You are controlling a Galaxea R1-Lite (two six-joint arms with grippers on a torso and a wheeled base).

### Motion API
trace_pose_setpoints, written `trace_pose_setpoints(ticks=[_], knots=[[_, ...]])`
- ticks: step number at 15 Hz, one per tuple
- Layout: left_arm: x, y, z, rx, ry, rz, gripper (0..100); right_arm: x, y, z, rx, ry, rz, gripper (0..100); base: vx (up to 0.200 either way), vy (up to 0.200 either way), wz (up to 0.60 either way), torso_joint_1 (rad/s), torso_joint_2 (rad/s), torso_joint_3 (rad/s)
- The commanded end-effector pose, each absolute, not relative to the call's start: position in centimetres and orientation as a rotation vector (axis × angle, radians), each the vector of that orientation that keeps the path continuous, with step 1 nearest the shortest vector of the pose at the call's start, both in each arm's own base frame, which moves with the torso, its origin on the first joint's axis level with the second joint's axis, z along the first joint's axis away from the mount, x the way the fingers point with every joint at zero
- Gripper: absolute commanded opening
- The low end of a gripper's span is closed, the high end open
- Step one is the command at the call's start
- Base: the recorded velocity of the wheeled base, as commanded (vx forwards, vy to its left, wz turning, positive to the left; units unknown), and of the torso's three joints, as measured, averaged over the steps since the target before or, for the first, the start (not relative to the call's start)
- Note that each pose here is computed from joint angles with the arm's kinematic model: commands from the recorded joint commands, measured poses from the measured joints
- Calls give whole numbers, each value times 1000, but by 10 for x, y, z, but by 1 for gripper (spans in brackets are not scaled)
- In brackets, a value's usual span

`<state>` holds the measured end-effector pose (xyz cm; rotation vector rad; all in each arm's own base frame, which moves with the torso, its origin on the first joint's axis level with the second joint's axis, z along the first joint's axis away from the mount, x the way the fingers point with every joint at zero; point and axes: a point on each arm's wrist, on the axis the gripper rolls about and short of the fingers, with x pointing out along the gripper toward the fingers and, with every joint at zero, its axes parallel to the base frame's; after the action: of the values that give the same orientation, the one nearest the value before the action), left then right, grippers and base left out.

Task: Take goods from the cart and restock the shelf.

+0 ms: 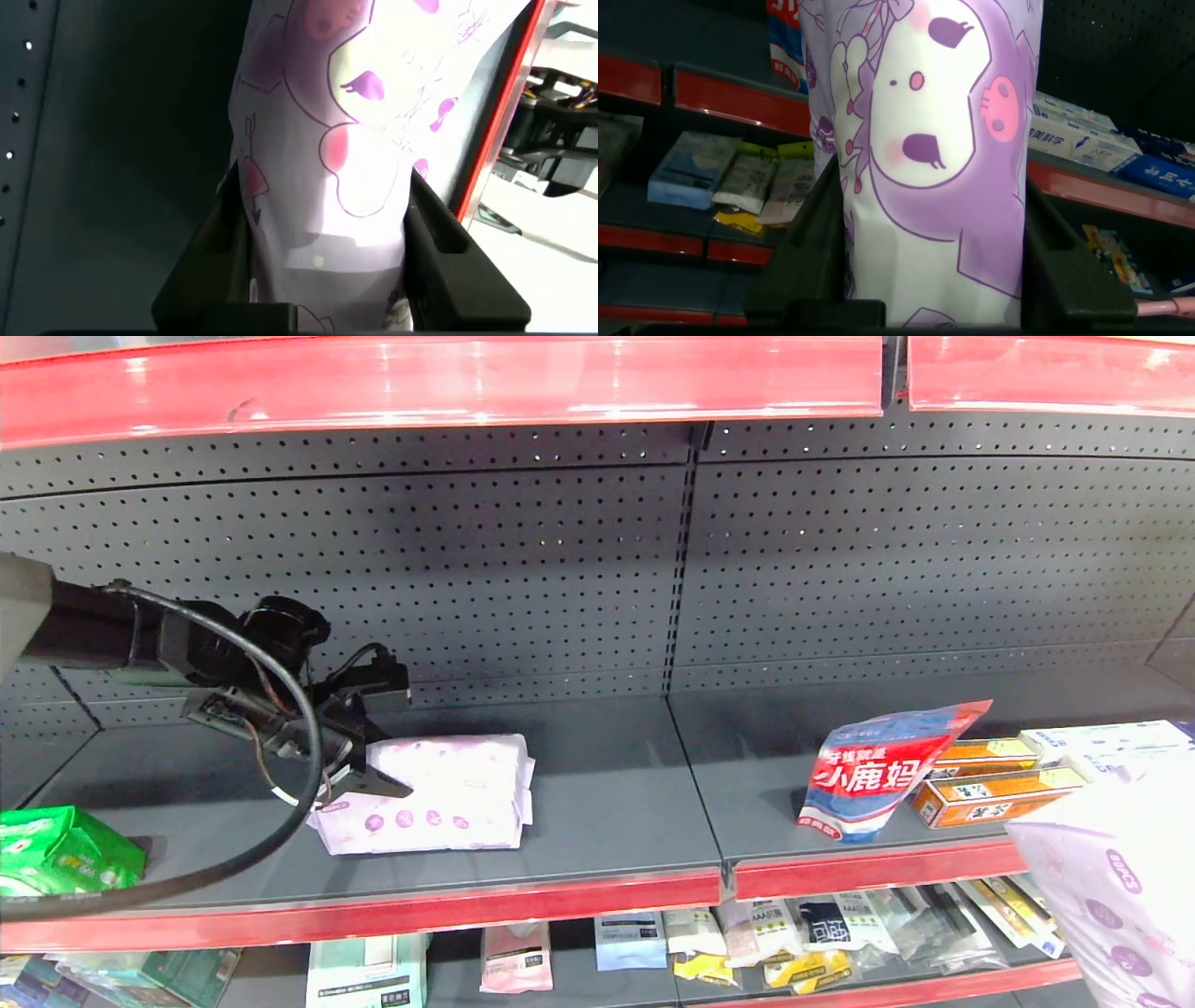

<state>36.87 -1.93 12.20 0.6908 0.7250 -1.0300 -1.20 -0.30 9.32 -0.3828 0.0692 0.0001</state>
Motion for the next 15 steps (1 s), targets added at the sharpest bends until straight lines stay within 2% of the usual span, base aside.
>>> trace_pose_setpoints(ticks=[1, 7, 12, 15], knots=[[362, -18, 121, 687, 724, -1033, 0, -12, -3, 93, -383, 67, 0, 0, 0, 0, 0, 0, 0, 0], [348, -13, 122, 671, 745, -1029, 0, -12, -3, 92, -383, 75, 2, 0, 0, 0, 0, 0, 0, 0], [337, -10, 107, 671, 729, -1018, 0, -11, -3, 92, -384, 81, 4, 0, 0, 0, 0, 0, 0, 0], [335, -9, 108, 663, 726, -1020, 0, -11, -3, 92, -384, 81, 3, 0, 0, 0, 0, 0, 0, 0]])
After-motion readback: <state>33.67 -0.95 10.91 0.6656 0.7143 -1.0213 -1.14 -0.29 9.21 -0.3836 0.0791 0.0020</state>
